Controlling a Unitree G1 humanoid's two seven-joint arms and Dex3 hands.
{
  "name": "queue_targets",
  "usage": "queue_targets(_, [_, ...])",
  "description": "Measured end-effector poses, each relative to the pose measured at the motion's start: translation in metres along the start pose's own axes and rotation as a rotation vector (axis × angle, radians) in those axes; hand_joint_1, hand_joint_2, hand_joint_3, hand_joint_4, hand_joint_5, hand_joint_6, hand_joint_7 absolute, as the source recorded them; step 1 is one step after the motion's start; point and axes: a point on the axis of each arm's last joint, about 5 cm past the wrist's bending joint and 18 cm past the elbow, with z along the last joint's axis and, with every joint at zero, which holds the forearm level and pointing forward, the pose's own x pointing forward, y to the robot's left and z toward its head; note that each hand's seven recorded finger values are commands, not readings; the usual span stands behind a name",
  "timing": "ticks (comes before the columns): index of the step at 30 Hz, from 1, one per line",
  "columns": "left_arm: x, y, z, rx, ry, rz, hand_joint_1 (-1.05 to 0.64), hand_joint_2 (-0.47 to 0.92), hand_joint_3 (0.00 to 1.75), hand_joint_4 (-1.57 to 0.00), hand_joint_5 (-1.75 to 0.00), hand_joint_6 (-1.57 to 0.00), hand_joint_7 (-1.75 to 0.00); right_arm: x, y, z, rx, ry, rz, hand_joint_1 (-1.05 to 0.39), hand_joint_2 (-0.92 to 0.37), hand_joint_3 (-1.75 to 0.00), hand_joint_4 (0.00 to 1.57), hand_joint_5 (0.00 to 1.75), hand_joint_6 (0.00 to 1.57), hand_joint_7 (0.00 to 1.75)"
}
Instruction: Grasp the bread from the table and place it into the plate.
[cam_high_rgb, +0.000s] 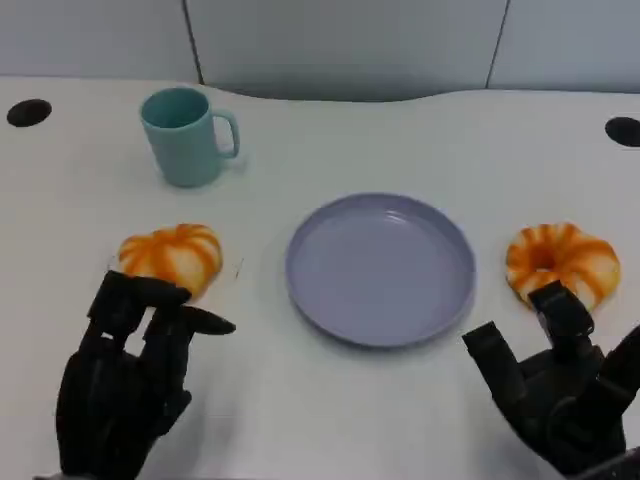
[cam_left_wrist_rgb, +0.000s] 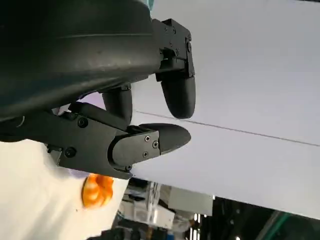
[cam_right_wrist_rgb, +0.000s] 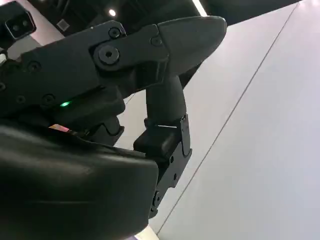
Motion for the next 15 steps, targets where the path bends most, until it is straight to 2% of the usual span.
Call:
queue_targets(1, [0.000, 0.000, -0.001, 0.001, 0.002, 0.000, -0.44, 0.92, 0.51, -0.02, -1.75, -0.11, -1.51, 0.000, 0.0001, 0.000, 0.000, 0.000, 0.001, -0.62, -0.92, -0.15, 0.92, 1.75, 0.70, 1.75])
queue_targets(2, [0.000, -0.001, -0.002, 0.003, 0.005, 0.001, -0.38, 0.88, 0.26, -0.15, -1.21, -0.28, -1.04, 0.000, 0.0001, 0.000, -0.001, 0.000, 0.001, -0.61, -0.92, -0.15, 0.92, 1.75, 0.70, 1.75])
queue_targets(3, [0.001, 0.001, 0.001, 0.065, 0.015, -0.003, -0.35, 0.88, 0.11, -0.31, -0.78, -0.48, -0.61, 0.000, 0.0002, 0.000, -0.001, 0.000, 0.001, -0.60, -0.92, -0.14, 0.92, 1.75, 0.70, 1.75])
queue_targets(4, [0.006, 0.005, 0.008, 0.180, 0.031, -0.035, -0.35, 0.88, 0.06, -0.39, -0.56, -0.57, -0.39, 0.001, 0.0003, -0.001, 0.000, 0.001, 0.002, -0.60, -0.92, -0.14, 0.92, 1.75, 0.70, 1.75])
queue_targets(5, [0.014, 0.010, 0.018, 0.308, 0.029, -0.070, -0.35, 0.88, 0.03, -0.45, -0.41, -0.63, -0.25, 0.001, 0.0005, -0.001, 0.003, 0.000, 0.004, -0.60, -0.92, -0.14, 0.92, 1.75, 0.70, 1.75])
queue_targets(6, [0.022, 0.015, 0.029, 0.439, 0.015, -0.097, -0.35, 0.88, 0.01, -0.49, -0.31, -0.67, -0.15, 0.002, 0.0007, -0.002, 0.005, 0.000, 0.006, -0.60, -0.92, -0.13, 0.92, 1.75, 0.70, 1.75])
queue_targets(10, [0.062, 0.024, 0.071, 0.925, -0.113, -0.186, -0.44, 0.83, 0.00, -0.52, -0.19, -0.68, -0.05, 0.003, 0.0003, -0.002, 0.004, 0.000, 0.006, -0.60, -0.92, -0.12, 0.92, 1.75, 0.70, 1.75])
queue_targets(13, [0.083, 0.024, 0.089, 1.223, -0.198, -0.226, -0.44, 0.83, 0.00, -0.53, -0.16, -0.68, -0.03, 0.005, -0.0010, -0.003, 0.006, 0.001, 0.006, -0.60, -0.92, -0.11, 0.92, 1.75, 0.70, 1.75])
queue_targets(15, [0.089, 0.024, 0.094, 1.294, -0.241, -0.223, -0.44, 0.83, 0.00, -0.53, -0.15, -0.68, -0.03, 0.005, -0.0017, -0.003, 0.003, -0.002, 0.007, -0.60, -0.92, -0.11, 0.92, 1.75, 0.70, 1.75])
